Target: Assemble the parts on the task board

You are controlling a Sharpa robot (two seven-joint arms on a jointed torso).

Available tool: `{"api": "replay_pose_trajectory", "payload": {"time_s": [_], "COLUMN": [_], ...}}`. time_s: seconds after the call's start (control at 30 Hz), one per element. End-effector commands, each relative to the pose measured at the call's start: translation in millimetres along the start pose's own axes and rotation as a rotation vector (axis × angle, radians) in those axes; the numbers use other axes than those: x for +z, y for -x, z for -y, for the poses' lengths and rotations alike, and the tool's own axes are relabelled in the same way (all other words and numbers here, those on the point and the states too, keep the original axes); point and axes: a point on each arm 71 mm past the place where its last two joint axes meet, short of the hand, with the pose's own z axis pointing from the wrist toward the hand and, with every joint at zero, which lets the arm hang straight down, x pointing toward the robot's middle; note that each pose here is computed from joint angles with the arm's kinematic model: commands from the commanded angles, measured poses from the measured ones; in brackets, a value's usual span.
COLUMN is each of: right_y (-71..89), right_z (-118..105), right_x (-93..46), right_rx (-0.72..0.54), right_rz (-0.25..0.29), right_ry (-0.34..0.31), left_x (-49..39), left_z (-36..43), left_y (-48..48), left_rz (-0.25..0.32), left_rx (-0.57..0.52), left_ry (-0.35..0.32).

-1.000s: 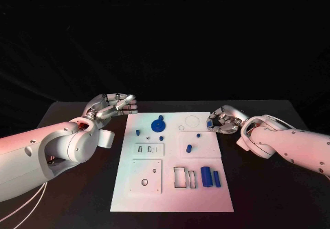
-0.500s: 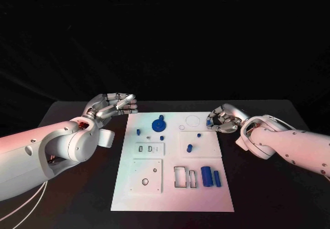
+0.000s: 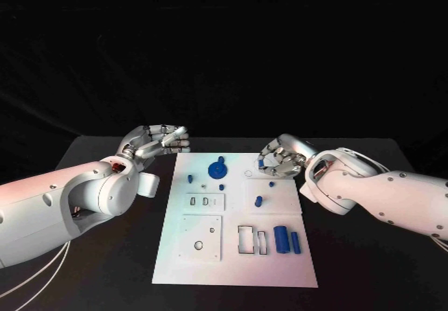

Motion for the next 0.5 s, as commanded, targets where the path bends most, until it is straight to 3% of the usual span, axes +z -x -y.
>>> {"api": "replay_pose_trajectory", "payload": {"time_s": [0.03,0.27,0.5], "right_y": [-12.0,-45.3,-74.9], "right_z": [-16,-58,-73], "right_x": [1.6,4.0,4.8], "right_rx": [-0.076,-0.131,-0.164], "right_rz": [-0.03,-0.063,-0.075], "right_ry": [-0.031,0.055,0.097], "left_x": [1.7,3.7,4.4], "left_z": [-0.9,-3.0,-3.7], "left_y": [-2.7,-3.8,-4.9], "left_rz": [-0.017,-0.017,-0.02], "left_rx": [-0.01,-0.01,-0.01], "left_ry": [0.001,0.006,0.008]}}
